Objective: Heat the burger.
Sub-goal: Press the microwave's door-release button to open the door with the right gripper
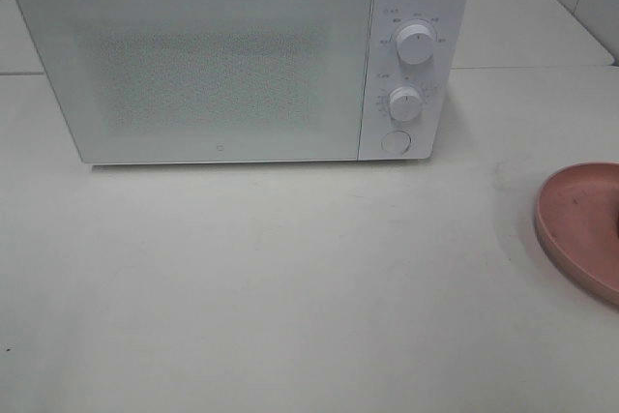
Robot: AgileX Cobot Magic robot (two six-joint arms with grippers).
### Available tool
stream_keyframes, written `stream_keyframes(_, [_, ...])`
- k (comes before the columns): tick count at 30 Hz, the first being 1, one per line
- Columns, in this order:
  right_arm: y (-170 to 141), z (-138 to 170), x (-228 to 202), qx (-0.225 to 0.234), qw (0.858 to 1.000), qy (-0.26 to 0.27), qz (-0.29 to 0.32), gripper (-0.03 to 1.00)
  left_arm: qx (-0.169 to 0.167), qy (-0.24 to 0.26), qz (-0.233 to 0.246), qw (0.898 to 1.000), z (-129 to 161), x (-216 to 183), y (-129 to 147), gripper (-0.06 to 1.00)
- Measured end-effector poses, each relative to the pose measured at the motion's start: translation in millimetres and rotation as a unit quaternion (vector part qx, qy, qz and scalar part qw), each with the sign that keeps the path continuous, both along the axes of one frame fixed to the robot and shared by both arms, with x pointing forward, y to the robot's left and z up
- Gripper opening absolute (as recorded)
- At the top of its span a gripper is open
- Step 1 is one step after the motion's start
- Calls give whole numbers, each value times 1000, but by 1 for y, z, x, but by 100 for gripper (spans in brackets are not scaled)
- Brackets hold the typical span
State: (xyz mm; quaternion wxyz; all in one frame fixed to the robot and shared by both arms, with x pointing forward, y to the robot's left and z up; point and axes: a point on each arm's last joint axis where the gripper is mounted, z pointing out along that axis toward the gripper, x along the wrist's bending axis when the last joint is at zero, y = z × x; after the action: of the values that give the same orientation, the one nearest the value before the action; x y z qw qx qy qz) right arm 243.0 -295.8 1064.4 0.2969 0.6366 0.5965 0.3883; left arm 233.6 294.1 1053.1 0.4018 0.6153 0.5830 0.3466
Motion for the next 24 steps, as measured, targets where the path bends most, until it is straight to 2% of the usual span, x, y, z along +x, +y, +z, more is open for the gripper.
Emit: stream_keyframes(24, [4, 9, 69, 1, 1000, 20, -4, 69, 0, 0, 0, 1000, 0, 0, 0, 96])
